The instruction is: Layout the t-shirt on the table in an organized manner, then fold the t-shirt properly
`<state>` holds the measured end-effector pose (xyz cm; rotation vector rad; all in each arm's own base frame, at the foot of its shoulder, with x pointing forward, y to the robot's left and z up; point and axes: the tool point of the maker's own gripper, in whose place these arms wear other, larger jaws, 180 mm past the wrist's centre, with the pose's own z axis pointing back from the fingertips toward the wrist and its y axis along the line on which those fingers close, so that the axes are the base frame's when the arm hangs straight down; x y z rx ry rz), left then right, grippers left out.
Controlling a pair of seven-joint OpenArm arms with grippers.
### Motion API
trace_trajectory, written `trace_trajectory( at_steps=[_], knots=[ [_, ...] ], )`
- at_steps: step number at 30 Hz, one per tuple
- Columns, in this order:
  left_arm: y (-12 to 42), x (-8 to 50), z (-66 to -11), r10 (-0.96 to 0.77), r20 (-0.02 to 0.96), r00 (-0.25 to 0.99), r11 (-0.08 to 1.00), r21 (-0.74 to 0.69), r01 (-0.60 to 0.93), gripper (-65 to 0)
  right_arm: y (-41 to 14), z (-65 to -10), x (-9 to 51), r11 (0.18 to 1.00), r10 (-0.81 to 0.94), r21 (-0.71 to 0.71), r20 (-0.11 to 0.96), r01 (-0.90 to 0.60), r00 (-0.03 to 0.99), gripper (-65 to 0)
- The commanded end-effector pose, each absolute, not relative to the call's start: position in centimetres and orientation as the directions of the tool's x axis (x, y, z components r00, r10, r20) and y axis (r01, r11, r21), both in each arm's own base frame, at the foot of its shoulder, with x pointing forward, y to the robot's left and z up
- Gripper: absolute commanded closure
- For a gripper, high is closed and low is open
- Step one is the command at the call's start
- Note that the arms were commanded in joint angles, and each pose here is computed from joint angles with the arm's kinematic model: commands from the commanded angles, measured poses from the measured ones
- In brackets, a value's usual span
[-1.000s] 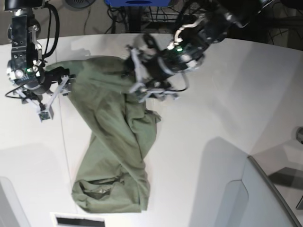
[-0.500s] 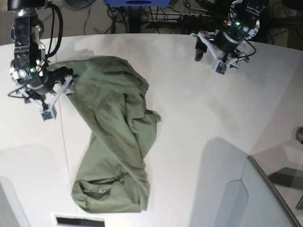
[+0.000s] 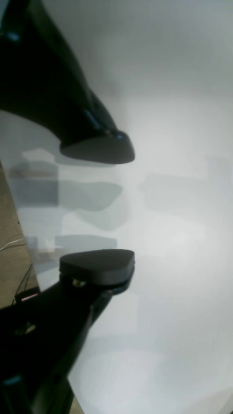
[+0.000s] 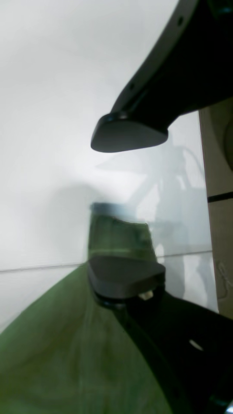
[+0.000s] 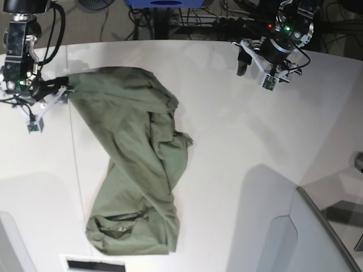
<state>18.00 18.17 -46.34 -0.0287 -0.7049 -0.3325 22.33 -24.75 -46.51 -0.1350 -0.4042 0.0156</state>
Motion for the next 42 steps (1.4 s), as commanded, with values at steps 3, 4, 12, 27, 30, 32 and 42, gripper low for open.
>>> trace_trajectory(
  at_steps=[3, 4, 12, 27, 30, 32, 42],
  knots=[
    [18.3, 19.2, -45.4, -0.287, 0.672, 0.683, 0.948, 0.096, 0.304, -38.8, -25.1, -46.1, 23.0, 0.989, 0.050, -0.144, 0.420, 0.013, 0.906, -46.8],
    [18.3, 19.3, -45.4, -0.287, 0.673, 0.681, 0.948, 0.097, 0.304, -38.8, -25.1, -46.4, 22.8, 0.990, 0.046, -0.141, 0.410, 0.014, 0.911, -46.8],
    [18.3, 19.4, -45.4, -0.287, 0.675, 0.679, 0.948, 0.098, 0.304, -38.8, -24.4, -48.4, 21.5, 0.994, 0.016, -0.108, 0.360, 0.025, 0.933, -44.4],
    [18.2, 19.4, -45.4, -0.282, 0.676, 0.681, 0.949, 0.093, 0.301, -38.8, -23.6, -45.1, 22.5, 0.992, 0.054, -0.129, 0.440, 0.004, 0.896, -1.1],
    [18.1, 19.5, -45.3, -0.278, 0.680, 0.678, 0.950, 0.090, 0.299, -38.8, -22.1, -42.6, 22.4, 0.992, 0.069, -0.129, 0.481, -0.007, 0.874, -0.9],
    [17.1, 20.3, -45.1, -0.255, 0.700, 0.667, 0.955, 0.073, 0.288, -38.8, -21.0, -40.0, 23.0, 0.988, 0.117, -0.146, 0.537, -0.045, 0.836, -0.9],
    [6.9, 21.8, -45.1, -0.396, 0.741, 0.542, 0.855, 0.083, 0.512, -38.8, -21.6, -34.9, 24.6, 0.979, 0.160, -0.203, 0.645, -0.035, 0.747, -0.8]
  ],
)
